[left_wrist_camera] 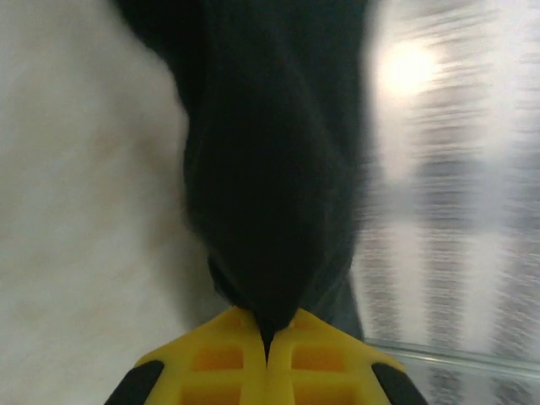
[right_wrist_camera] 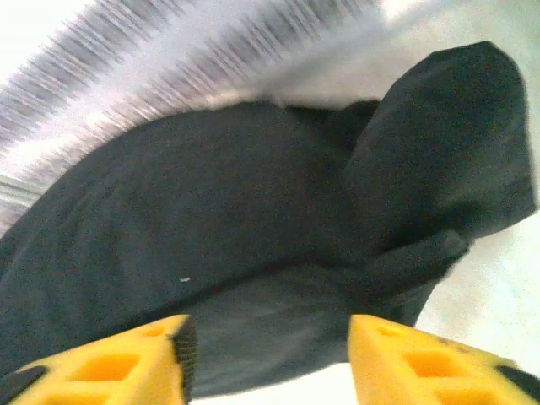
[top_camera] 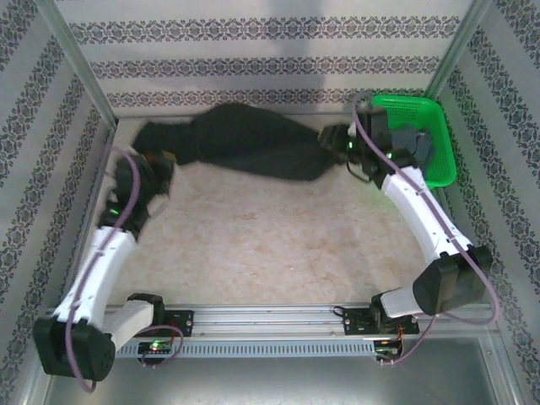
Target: Fold and stack the t-shirts
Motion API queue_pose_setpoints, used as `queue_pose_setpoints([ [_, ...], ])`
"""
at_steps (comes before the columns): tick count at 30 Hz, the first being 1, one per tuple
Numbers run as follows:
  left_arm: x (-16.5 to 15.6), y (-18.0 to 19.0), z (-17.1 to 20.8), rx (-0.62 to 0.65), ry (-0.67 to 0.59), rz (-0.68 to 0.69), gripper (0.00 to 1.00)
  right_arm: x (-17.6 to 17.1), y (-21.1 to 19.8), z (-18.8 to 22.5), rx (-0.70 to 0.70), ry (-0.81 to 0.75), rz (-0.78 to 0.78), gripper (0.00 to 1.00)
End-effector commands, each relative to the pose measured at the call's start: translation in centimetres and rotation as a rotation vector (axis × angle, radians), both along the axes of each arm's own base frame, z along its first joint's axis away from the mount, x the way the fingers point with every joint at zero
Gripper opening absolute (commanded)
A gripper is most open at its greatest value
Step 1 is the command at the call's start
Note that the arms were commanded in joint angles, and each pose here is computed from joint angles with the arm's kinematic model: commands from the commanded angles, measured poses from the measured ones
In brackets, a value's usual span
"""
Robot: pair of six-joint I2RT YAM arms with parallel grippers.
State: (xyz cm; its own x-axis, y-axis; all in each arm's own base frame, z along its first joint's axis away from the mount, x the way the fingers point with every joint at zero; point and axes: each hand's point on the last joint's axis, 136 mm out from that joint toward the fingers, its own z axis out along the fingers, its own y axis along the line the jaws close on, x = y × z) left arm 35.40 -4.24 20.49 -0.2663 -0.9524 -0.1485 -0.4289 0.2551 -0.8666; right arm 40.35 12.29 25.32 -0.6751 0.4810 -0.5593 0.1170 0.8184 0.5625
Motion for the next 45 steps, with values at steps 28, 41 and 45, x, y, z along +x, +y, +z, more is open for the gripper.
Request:
queue_pose_setpoints([
  [28, -6.6, -6.9, -11.0, -0.125, 0.201, -0.203, 0.0, -9.4, -4.6, -17.4, 0.237, 0.619, -0.49, 0.49],
  [41, -6.0, -7.3, -10.7, -0.13, 0.183, -0.219, 0.0, -9.5, -3.8, -19.2, 0.309, 0.77, -0.614, 0.38],
  [45, -6.0, -7.4, -10.6, -0.131, 0.18, -0.223, 0.0, -10.3, -4.8, -19.8, 0.281, 0.792, -0.654, 0.37],
])
